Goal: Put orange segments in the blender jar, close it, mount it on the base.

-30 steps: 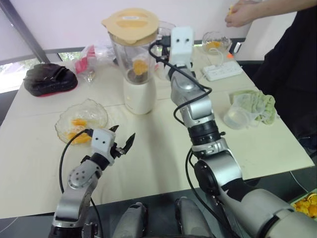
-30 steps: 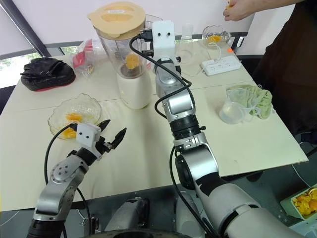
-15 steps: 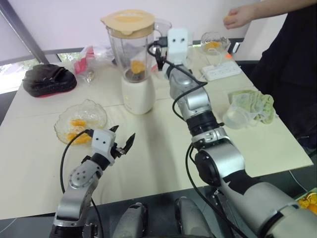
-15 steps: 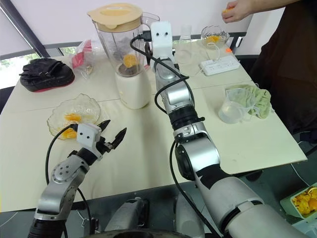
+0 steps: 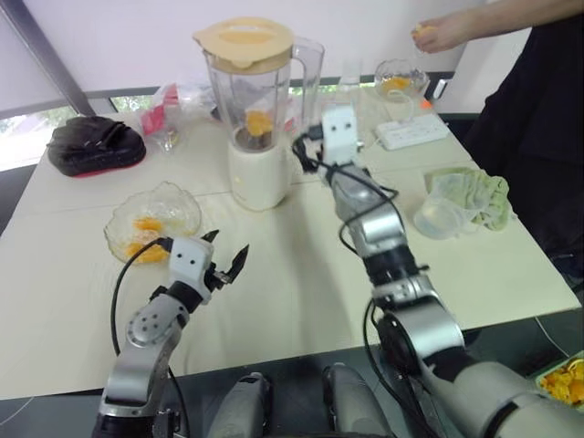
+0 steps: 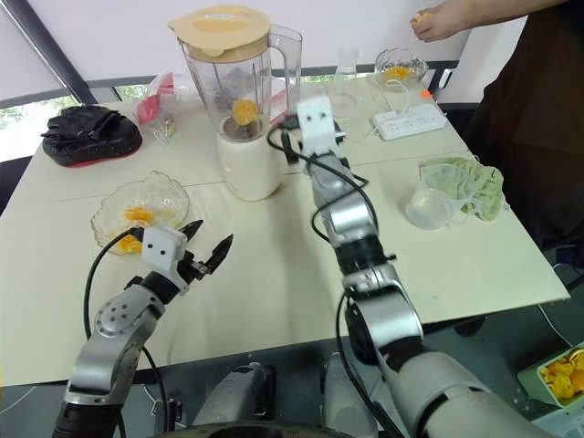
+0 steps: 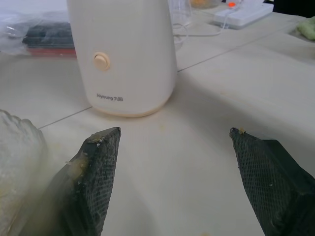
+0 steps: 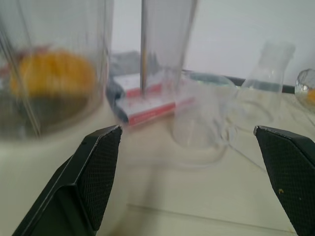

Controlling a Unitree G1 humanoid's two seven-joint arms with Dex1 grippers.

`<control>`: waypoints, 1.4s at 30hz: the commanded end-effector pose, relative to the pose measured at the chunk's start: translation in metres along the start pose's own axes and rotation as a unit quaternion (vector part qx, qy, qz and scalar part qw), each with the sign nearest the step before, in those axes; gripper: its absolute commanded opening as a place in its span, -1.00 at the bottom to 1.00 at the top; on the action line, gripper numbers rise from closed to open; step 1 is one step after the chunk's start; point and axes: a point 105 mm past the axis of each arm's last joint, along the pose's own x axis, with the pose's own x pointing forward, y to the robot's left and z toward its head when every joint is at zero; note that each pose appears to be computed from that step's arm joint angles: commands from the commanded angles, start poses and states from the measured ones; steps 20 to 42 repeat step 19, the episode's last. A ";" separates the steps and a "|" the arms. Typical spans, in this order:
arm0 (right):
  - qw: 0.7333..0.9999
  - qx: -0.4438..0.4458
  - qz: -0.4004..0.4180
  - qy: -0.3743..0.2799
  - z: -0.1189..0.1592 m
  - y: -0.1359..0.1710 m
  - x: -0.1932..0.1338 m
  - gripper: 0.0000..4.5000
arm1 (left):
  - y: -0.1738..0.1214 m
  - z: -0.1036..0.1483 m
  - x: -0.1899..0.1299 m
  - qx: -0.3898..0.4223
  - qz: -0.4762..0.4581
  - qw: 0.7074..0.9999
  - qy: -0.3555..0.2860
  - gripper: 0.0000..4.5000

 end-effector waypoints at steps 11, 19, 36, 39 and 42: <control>0.953 -0.071 0.279 -0.092 0.052 -0.023 -0.129 0.98 | 0.017 0.060 -0.005 0.026 -0.019 0.998 -0.053 0.64; 0.940 -0.057 0.331 -0.067 0.053 -0.028 -0.153 0.98 | 0.026 0.077 -0.007 0.024 -0.026 0.998 -0.057 0.64; 0.940 -0.057 0.331 -0.067 0.053 -0.028 -0.153 0.98 | 0.026 0.077 -0.007 0.024 -0.026 0.998 -0.057 0.64; 0.940 -0.057 0.331 -0.067 0.053 -0.028 -0.153 0.98 | 0.026 0.077 -0.007 0.024 -0.026 0.998 -0.057 0.64; 0.940 -0.057 0.331 -0.067 0.053 -0.028 -0.153 0.98 | 0.026 0.077 -0.007 0.024 -0.026 0.998 -0.057 0.64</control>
